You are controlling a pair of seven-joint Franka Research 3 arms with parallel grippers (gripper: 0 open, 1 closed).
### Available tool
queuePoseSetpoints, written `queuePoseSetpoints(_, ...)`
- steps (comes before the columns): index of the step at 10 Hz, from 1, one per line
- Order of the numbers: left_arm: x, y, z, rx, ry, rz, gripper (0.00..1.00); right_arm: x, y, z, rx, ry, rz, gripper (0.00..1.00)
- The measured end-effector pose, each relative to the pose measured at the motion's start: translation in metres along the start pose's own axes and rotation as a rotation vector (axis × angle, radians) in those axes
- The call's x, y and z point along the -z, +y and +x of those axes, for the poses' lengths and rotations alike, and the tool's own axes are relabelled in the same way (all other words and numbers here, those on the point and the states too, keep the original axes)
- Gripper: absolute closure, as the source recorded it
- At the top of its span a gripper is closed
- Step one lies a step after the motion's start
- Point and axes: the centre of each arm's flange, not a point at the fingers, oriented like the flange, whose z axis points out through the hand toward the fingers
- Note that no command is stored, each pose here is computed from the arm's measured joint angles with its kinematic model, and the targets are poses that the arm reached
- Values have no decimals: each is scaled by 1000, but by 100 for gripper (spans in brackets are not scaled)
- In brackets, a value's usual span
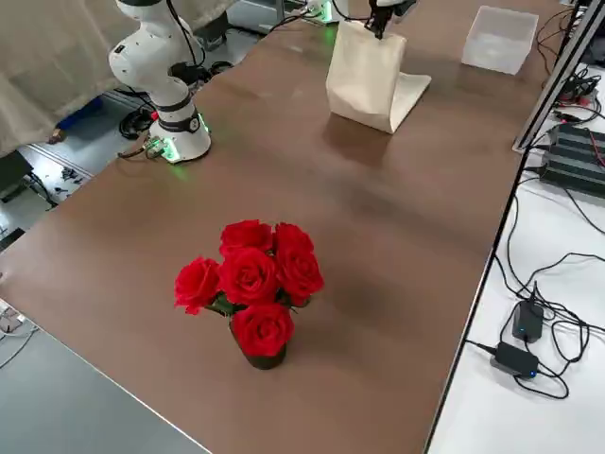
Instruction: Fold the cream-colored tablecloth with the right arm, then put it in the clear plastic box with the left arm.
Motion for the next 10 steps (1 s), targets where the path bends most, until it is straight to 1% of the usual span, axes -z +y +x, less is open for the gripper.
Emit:
queuePoseSetpoints(2, 0, 0, 0, 0, -1, 0, 0, -10, -21, -1, -24, 8, 10, 96)
queuePoseSetpoints(6, -1, -1, 1, 1, -2, 0, 0, -39, -68, -19, -43, 21, 104, 96)
queuePoseSetpoints(8, -1, -1, 1, 1, -2, 0, 0, -57, -87, -33, -43, 17, 139, 96)
queuePoseSetpoints(10, -1, -1, 1, 1, -2, 0, 0, -76, -98, -38, -45, 36, 170, 96)
